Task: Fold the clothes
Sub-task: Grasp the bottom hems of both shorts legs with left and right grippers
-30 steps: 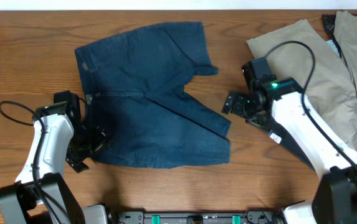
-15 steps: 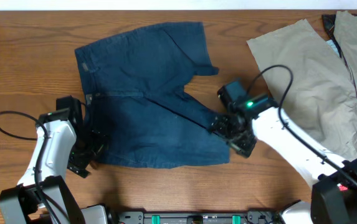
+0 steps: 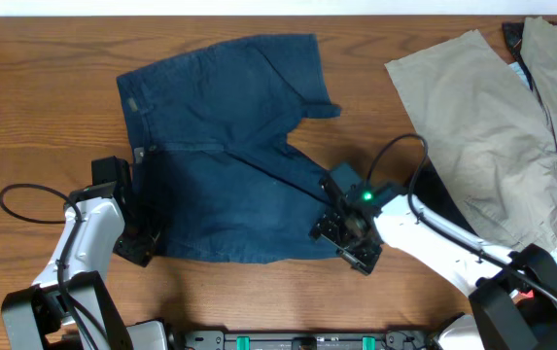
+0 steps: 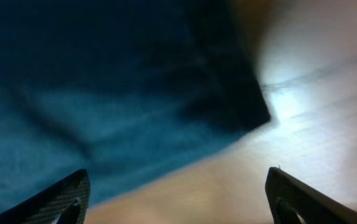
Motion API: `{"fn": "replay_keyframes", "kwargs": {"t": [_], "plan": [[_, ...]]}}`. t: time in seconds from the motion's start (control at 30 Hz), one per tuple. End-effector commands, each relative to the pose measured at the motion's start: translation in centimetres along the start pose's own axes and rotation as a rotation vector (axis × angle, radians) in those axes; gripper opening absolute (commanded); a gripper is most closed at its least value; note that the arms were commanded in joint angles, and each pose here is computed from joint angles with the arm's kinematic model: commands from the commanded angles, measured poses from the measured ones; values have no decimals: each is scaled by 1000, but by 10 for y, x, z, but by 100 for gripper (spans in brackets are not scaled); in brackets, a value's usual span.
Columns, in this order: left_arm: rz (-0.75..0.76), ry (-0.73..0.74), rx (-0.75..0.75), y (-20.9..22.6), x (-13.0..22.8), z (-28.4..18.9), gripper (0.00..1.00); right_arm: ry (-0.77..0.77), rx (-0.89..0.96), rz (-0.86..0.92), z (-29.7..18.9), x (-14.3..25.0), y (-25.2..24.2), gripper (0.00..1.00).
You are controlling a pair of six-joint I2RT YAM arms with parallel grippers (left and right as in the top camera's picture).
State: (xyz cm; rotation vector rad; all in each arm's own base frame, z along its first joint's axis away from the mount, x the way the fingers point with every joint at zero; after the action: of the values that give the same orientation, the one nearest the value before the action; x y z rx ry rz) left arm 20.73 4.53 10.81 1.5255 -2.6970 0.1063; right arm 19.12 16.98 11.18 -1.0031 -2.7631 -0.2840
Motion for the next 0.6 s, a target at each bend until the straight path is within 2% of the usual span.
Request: {"fn": "replay_keyframes", "kwargs": {"t": [0.0, 0.2, 0.27, 0.37, 0.43, 0.57], "plan": [[-4, -2, 0, 2, 1, -1, 48, -22, -5, 82, 14, 0, -9, 88], [-4, -5, 3, 2, 0, -1, 31, -116, -2, 127, 27, -8, -21, 84], [-4, -5, 3, 2, 0, -1, 26, -170, 12, 128, 26, -12, -22, 78], [8, -4, 2, 2, 0, -1, 19, -254, 18, 126, 25, -18, -23, 63], [26, -3, 3, 2, 0, -1, 19, -301, 13, 97, 24, -21, -21, 53], [60, 17, 25, 0, 2, -1, 19, -338, -20, -24, 22, -28, -14, 44]]}}
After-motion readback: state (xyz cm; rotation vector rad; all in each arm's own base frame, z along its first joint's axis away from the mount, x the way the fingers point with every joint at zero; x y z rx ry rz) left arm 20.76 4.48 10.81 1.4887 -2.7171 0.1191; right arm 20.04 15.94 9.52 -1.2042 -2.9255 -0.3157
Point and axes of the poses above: each gripper's point midway between its finger pads, its own z axis out along the fingers, its own y axis along the line the jaws close on, x = y × z, the point moved 10 cm from there along -z, back along the fingers, and after that the axes turned 4 degrees about z, right-handed, at the moved point
